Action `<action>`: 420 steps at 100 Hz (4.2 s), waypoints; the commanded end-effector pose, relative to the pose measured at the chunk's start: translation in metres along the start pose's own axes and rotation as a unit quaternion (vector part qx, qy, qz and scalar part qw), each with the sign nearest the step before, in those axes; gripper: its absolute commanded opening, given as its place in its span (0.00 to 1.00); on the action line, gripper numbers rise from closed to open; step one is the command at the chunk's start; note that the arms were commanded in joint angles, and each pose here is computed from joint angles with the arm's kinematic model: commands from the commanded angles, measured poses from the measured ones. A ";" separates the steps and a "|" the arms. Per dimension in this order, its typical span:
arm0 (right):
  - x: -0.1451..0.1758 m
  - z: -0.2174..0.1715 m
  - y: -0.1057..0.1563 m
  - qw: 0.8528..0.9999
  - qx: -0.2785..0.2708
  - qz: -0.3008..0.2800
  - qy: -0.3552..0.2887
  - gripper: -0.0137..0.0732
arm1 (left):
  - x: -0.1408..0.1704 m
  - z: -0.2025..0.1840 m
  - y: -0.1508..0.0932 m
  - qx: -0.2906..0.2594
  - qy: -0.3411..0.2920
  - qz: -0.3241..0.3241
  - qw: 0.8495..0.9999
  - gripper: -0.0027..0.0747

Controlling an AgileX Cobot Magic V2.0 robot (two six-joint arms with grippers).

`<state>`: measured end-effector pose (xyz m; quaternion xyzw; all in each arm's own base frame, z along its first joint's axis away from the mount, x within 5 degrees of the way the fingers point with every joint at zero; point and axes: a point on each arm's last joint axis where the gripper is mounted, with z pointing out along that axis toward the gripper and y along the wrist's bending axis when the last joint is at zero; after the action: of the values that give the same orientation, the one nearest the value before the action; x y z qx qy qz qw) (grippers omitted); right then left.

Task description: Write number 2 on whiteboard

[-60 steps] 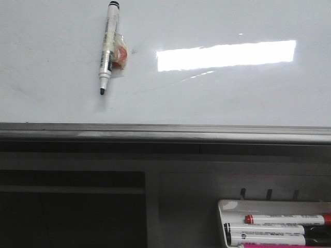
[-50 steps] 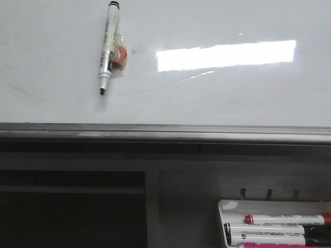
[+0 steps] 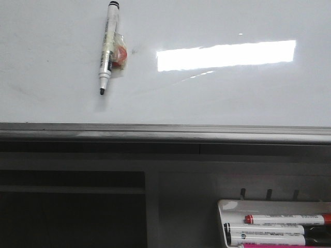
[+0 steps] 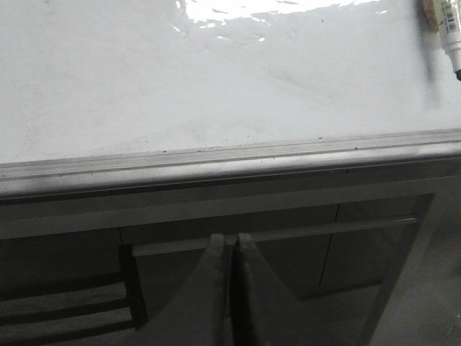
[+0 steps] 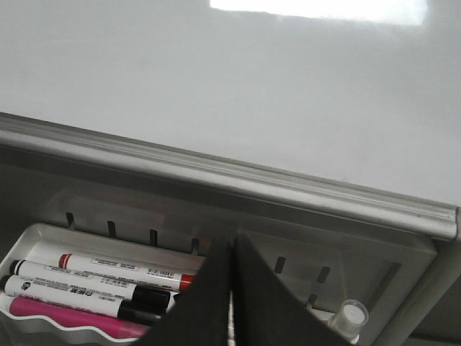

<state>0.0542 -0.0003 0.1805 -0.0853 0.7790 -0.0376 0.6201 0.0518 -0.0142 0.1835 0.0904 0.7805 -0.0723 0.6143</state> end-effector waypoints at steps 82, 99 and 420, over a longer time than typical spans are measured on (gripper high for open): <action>-0.056 -0.024 0.004 0.910 -0.091 0.194 -0.355 0.08 | -0.024 -0.005 -0.001 0.074 -0.137 -0.445 0.882 0.01; -0.050 -0.018 -0.005 0.871 -0.095 0.384 -0.291 0.08 | -0.039 -0.012 -0.005 0.094 -0.142 -0.406 0.898 0.01; -0.238 0.029 0.151 0.823 -0.562 -0.065 -0.040 0.72 | -0.198 0.034 -0.112 0.473 0.048 0.354 0.805 0.01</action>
<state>0.1189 0.1858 0.3620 -0.4892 0.6432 0.3571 0.4685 0.1050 -0.1393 0.3536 0.6605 0.6012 -0.1930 0.4063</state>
